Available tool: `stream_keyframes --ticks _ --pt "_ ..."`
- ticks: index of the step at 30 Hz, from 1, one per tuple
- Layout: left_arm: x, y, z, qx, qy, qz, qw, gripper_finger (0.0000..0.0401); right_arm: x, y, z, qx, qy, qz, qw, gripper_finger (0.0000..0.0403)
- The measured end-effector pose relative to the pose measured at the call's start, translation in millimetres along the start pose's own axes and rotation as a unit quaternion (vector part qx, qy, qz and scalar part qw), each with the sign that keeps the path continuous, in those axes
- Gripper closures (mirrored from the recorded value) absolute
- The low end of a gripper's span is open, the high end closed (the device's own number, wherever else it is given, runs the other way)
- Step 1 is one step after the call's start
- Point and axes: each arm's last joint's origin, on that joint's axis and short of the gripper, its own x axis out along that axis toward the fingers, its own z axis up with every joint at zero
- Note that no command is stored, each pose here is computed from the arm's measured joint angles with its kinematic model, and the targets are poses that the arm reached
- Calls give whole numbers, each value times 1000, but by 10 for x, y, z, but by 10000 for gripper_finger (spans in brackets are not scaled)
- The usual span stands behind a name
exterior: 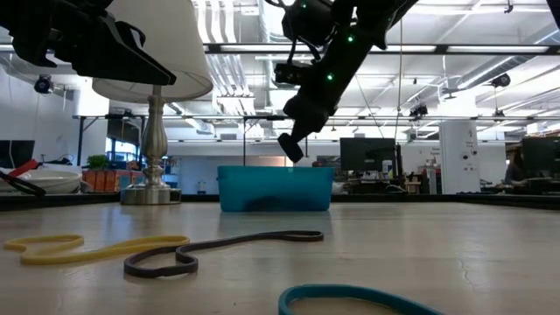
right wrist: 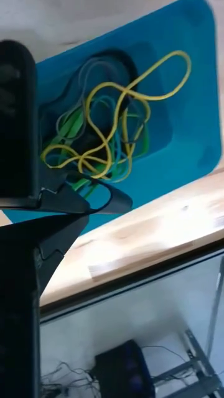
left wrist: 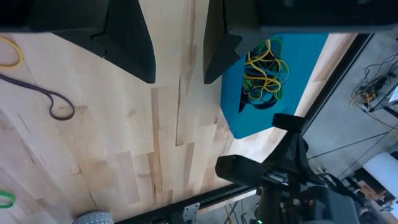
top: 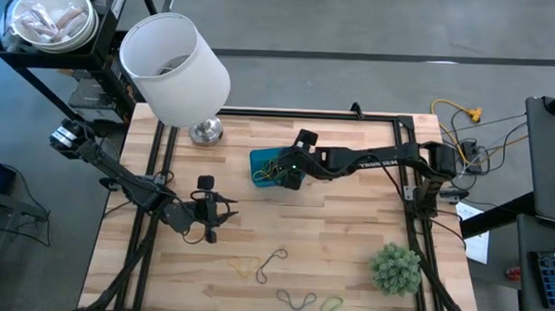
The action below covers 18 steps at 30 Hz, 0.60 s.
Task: Pick and place rubber bands into bin
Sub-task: Put the black rubber band into the blue bin, then put the yellow rubber band into the blue bin
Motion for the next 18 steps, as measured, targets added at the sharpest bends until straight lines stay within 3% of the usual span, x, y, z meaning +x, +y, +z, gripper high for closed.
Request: stream_keyframes --ticks 8,12,18 --pt "0 0 0 0 0 0 1000 283 35 -21 -41 13 7 2 1000 389" --pt "0 0 0 0 0 0 1000 283 36 1 -44 11 6 32 999 363" --pt "0 0 0 0 0 0 1000 283 37 3 -46 13 6 34 999 313"
